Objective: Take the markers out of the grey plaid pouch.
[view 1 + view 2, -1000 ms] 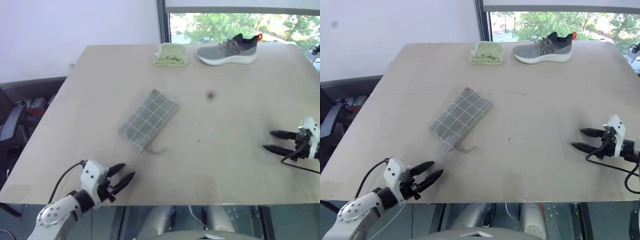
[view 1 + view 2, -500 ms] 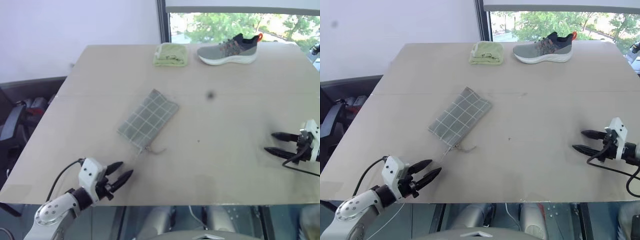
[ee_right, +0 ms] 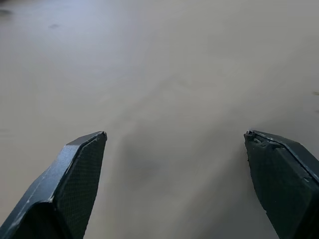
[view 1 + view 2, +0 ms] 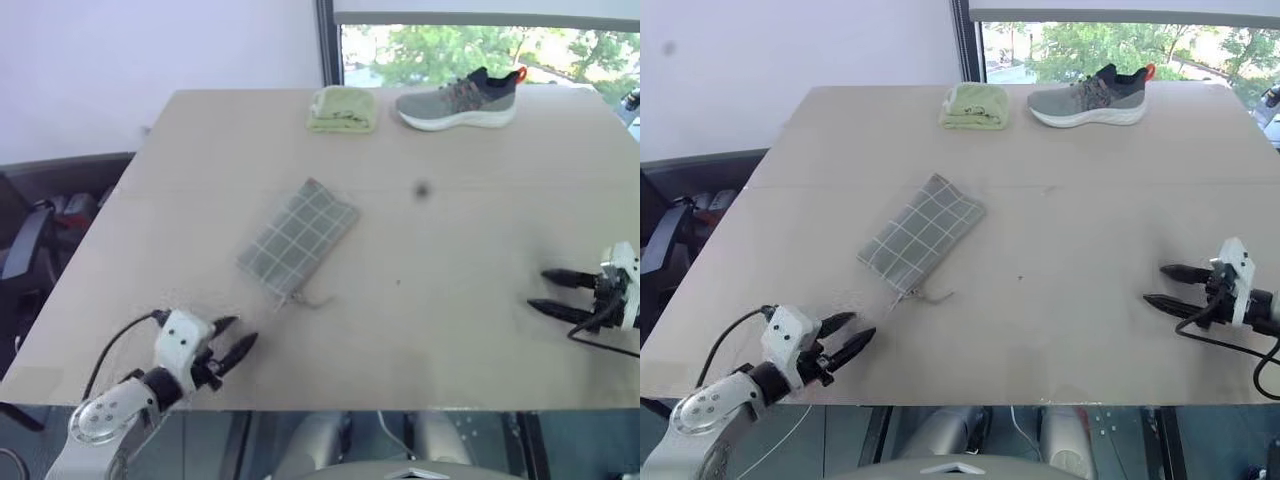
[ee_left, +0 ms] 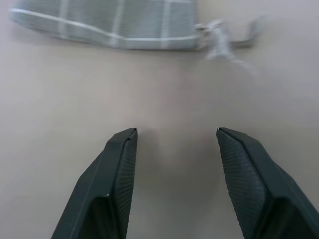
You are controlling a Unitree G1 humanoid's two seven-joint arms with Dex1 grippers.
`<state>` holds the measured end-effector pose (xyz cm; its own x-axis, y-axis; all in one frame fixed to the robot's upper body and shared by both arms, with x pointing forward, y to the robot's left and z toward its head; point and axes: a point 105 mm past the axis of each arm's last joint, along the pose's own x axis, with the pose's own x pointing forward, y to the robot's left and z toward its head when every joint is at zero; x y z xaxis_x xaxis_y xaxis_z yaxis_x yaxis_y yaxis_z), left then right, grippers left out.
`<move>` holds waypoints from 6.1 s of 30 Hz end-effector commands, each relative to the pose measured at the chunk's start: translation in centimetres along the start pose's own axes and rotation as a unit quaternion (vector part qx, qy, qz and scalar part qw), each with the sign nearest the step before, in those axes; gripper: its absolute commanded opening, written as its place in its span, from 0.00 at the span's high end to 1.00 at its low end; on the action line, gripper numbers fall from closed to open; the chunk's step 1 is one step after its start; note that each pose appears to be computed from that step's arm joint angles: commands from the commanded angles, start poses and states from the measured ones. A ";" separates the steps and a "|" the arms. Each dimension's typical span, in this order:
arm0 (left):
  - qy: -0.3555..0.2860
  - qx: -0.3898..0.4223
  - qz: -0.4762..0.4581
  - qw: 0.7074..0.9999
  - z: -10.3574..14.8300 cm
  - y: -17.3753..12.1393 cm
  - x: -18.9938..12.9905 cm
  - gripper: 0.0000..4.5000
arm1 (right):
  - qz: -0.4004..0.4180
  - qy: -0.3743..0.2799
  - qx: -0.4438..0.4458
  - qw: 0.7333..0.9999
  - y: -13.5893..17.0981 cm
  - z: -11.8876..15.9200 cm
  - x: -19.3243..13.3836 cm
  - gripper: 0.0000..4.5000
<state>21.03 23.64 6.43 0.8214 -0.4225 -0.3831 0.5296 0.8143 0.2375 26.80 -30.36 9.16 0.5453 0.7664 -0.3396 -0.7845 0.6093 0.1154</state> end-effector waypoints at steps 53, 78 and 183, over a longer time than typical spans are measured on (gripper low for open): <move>-0.105 0.621 0.015 0.777 4.1 1.0 11.5 1.00 | 0.041 -0.062 -0.034 0.997 4.3 5.5 -0.2 0.00; -0.276 0.576 0.042 0.768 12.5 -4.6 9.6 1.00 | 0.139 -0.090 -0.068 0.984 10.4 6.7 11.5 0.00; -0.254 0.343 0.044 0.903 13.8 -7.0 9.7 0.63 | 0.171 -0.181 -0.072 0.966 15.2 14.0 20.0 1.00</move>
<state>28.77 8.16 11.93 0.7728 -0.6338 0.0341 0.3569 0.4783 0.8024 30.23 -3.39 15.65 0.3172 0.9483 0.0029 -0.9464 0.3163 0.0657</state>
